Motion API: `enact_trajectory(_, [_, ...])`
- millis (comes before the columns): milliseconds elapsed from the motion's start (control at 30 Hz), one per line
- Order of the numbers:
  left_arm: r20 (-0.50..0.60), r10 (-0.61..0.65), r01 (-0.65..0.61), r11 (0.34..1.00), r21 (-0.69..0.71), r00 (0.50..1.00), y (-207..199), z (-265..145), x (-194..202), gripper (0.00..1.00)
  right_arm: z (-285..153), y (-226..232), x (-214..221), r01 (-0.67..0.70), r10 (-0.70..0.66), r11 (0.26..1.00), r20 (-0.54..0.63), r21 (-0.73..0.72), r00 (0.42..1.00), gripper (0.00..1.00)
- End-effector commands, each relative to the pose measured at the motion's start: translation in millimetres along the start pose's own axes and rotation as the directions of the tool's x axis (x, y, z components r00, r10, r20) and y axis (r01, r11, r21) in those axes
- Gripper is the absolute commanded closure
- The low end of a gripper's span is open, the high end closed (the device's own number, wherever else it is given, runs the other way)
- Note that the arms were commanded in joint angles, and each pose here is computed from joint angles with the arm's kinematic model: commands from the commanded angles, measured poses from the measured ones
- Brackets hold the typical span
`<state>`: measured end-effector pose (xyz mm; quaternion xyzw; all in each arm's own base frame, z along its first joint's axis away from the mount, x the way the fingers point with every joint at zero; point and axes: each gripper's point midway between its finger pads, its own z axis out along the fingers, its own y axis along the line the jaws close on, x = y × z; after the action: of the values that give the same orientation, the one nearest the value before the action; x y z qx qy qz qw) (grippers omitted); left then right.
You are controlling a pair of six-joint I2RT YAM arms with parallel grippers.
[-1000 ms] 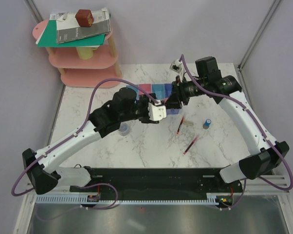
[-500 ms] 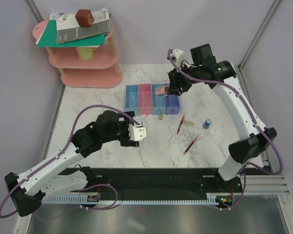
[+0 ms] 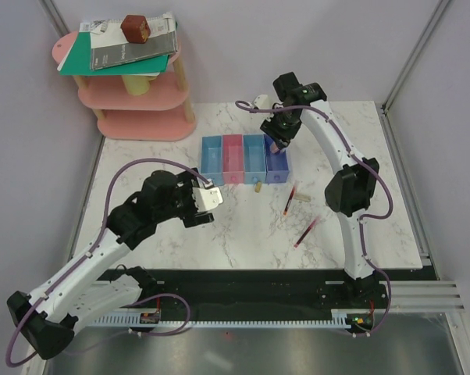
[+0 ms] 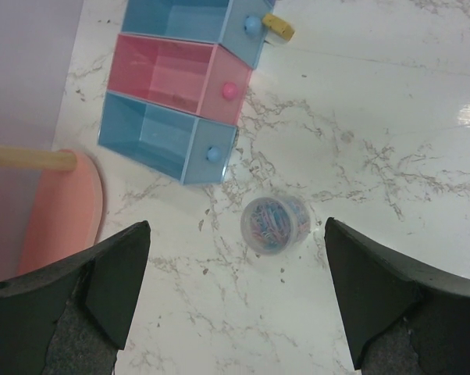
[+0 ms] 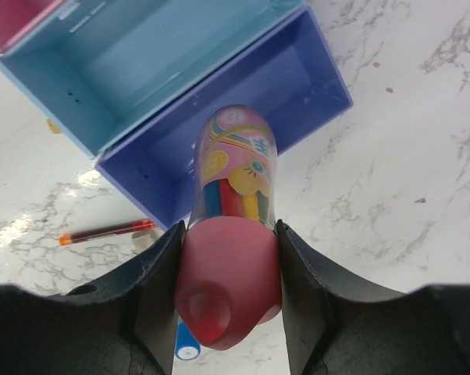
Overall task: Sort the stationery into containers
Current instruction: Place the stationery in the storage box.
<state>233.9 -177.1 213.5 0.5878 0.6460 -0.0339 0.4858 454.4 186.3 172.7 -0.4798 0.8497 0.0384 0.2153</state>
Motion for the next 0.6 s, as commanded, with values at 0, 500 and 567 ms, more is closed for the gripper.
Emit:
enact_trajectory(0, [0.021, -0.058, 0.059, 0.998, -0.025, 0.998, 5, -9, 6, 0.0, -24, -35, -8, 0.054, -0.059, 0.988, 0.032, 0.145, 0.998, 1.0])
enact_trajectory(500, [0.008, -0.092, 0.092, 0.995, -0.044, 0.996, 13, -13, 22, 0.0, 5, -42, -16, 0.042, -0.052, 0.988, 0.06, 0.148, 0.997, 1.0])
enact_trajectory(567, [0.007, -0.1, 0.1, 0.994, -0.037, 0.995, 12, -12, 23, 0.01, 12, -37, -12, 0.041, -0.047, 0.991, 0.046, 0.129, 0.998, 1.0])
